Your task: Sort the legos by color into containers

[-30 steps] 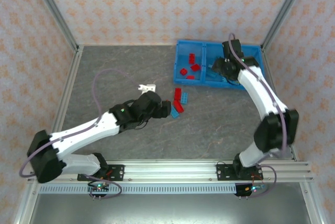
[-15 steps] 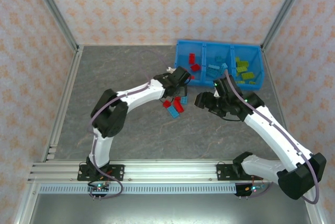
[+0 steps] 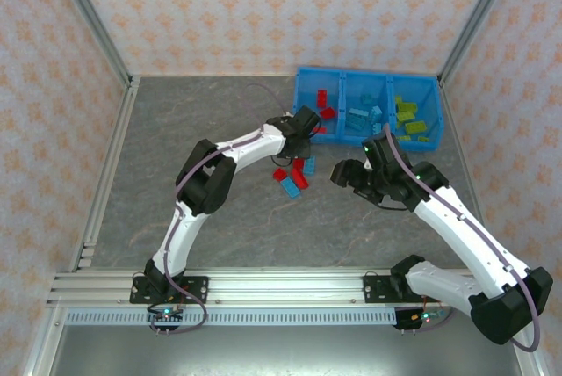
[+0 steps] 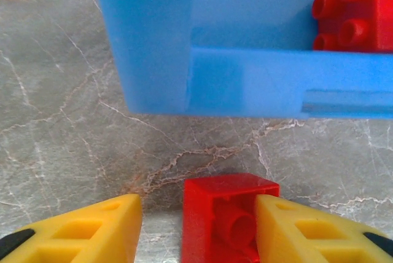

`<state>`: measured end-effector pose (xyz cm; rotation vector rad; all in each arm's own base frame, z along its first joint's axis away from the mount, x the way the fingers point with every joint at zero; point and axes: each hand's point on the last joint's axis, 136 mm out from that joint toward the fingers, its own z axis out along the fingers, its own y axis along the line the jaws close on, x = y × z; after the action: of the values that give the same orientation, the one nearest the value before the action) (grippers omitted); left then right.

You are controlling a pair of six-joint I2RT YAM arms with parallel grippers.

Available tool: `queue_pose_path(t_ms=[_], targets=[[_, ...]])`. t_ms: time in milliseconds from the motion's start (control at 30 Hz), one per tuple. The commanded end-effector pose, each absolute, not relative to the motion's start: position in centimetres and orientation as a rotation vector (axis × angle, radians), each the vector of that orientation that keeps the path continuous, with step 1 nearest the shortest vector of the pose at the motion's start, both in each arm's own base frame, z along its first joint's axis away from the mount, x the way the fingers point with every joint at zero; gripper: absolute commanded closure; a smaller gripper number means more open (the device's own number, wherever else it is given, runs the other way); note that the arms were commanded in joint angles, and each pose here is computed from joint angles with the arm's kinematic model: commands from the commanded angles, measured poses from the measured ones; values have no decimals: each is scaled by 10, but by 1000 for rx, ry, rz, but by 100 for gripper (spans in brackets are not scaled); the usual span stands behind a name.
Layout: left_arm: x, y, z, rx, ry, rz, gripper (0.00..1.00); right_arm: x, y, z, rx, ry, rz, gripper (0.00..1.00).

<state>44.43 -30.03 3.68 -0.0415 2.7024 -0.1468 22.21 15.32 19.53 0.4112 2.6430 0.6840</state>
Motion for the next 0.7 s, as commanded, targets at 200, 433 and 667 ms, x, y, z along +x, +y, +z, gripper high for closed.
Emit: queue_pose_path(t_ms=[200, 433, 667], targets=[[427, -297, 12, 22, 2806, -146, 63, 221, 150, 195, 452, 2634, 673, 30], [414, -292, 25, 27, 2799, -185, 84, 223, 152, 200, 465, 2619, 696, 31], [395, -288, 96, 39, 2675, -297, 88, 228, 154, 212, 480, 2565, 735, 30]])
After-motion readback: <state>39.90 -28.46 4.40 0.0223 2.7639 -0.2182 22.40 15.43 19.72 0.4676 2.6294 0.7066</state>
